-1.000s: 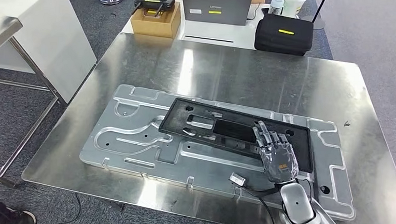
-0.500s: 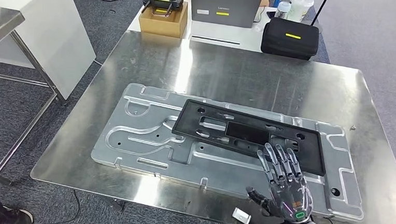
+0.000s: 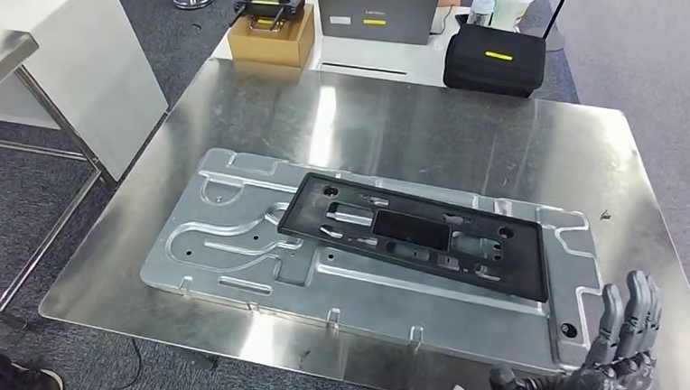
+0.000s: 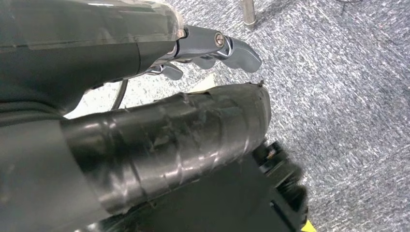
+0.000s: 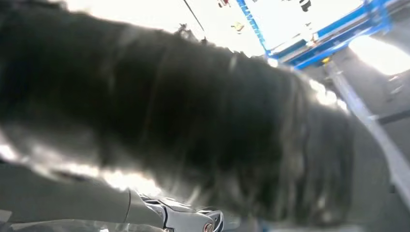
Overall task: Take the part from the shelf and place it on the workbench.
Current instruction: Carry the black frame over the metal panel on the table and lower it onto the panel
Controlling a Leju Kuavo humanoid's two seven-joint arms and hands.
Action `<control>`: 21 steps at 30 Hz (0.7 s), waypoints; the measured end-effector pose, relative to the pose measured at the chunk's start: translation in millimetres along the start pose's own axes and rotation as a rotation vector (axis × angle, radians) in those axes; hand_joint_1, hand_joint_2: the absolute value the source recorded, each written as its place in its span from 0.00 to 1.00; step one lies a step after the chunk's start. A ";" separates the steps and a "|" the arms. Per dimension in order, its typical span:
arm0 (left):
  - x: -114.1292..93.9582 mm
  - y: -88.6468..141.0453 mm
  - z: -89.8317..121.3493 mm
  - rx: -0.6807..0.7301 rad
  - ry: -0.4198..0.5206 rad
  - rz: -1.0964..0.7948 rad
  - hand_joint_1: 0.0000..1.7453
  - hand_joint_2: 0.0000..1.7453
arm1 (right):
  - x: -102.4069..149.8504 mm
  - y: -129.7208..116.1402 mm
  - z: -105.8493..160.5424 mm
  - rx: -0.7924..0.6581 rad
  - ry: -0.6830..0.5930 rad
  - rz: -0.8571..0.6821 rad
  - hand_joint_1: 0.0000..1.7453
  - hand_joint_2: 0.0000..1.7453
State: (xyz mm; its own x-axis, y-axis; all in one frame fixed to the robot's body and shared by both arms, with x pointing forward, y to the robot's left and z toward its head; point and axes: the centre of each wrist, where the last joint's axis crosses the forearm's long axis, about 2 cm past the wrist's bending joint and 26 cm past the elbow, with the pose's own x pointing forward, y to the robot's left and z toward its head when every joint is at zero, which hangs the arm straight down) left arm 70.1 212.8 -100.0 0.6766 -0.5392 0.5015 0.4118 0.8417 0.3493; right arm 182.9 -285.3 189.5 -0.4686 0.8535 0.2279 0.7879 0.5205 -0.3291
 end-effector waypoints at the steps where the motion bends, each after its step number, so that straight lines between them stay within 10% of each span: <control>1: -0.5 -0.2 0.3 0.003 0.003 0.002 0.00 0.00 | 1.7 -0.2 2.2 -0.014 0.032 -0.013 0.00 0.00; 21: -6.8 -5.8 5.5 0.025 0.046 0.013 0.00 0.00 | 19.4 -19.4 37.8 -0.065 0.306 -0.067 0.00 0.00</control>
State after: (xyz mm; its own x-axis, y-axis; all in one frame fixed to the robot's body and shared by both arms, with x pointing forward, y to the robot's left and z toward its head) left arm 59.7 211.4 -101.2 0.7093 -0.5257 0.4695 0.3876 0.8473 0.3631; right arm 143.4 -277.8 165.6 -0.3863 0.7648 0.5156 0.7876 0.5644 -0.2473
